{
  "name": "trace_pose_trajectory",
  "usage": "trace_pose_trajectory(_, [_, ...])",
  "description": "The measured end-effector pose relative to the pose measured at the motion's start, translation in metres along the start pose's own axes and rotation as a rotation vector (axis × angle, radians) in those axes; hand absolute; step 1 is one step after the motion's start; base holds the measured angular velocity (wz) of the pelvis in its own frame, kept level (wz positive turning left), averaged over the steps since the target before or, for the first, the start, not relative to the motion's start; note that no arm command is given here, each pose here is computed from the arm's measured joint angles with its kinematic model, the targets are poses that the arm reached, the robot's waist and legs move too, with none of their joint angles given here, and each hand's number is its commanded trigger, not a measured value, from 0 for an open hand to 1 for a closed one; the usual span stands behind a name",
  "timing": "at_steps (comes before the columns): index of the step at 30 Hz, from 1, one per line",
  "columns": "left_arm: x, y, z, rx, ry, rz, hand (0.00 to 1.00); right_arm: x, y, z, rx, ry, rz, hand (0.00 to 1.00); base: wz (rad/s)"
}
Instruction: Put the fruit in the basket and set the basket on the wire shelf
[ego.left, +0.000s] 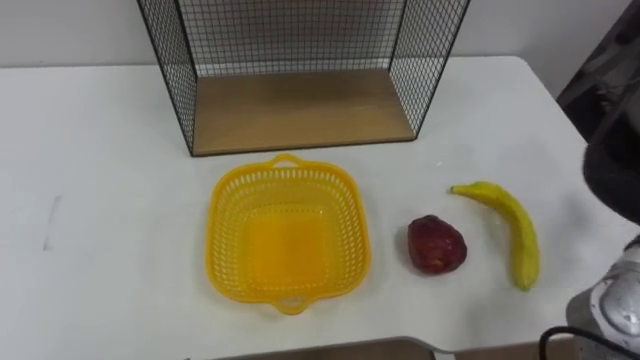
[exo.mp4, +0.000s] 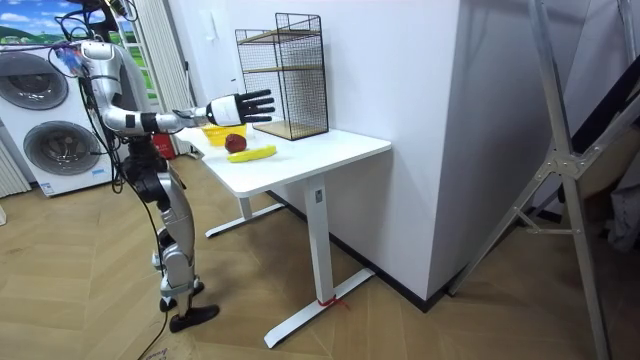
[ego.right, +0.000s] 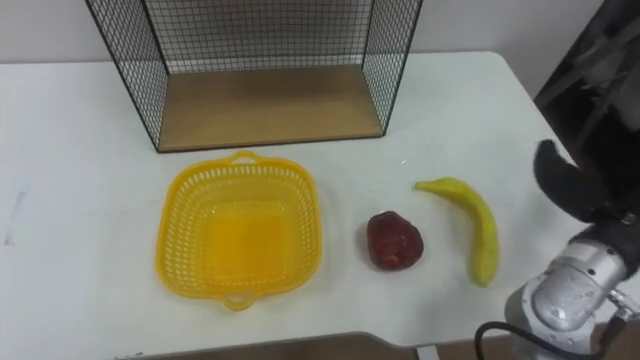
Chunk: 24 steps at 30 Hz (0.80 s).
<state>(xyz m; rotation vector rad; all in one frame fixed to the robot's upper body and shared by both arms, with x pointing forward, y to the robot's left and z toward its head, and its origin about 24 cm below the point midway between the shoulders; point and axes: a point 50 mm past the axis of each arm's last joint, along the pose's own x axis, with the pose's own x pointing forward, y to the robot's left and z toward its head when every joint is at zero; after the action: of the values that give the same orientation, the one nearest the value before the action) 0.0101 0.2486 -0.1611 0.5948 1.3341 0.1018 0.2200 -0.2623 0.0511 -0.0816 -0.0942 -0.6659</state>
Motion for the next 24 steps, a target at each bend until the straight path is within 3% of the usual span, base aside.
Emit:
trace_pose_trajectory(7, [-0.001, -0.003, 0.000, 0.020, -0.006, -0.025, 0.00, -0.013, 0.028, -0.008, -0.009, 0.036, 0.287, 0.00, 0.10])
trace_pose_trajectory(15, [0.000, -0.003, 0.002, 0.019, -0.012, -0.019, 0.00, -0.026, 0.043, -0.016, -0.018, 0.070, 0.458, 0.00, 0.06])
trace_pose_trajectory(19, [0.001, -0.003, 0.002, 0.021, -0.005, -0.015, 0.00, -0.033, 0.045, -0.025, -0.151, 0.057, 0.536, 0.00, 0.00])
trace_pose_trajectory(24, [0.002, -0.004, 0.006, 0.035, -0.011, -0.025, 0.00, -0.044, 0.048, -0.032, -0.193, 0.076, 0.607, 0.00, -0.05])
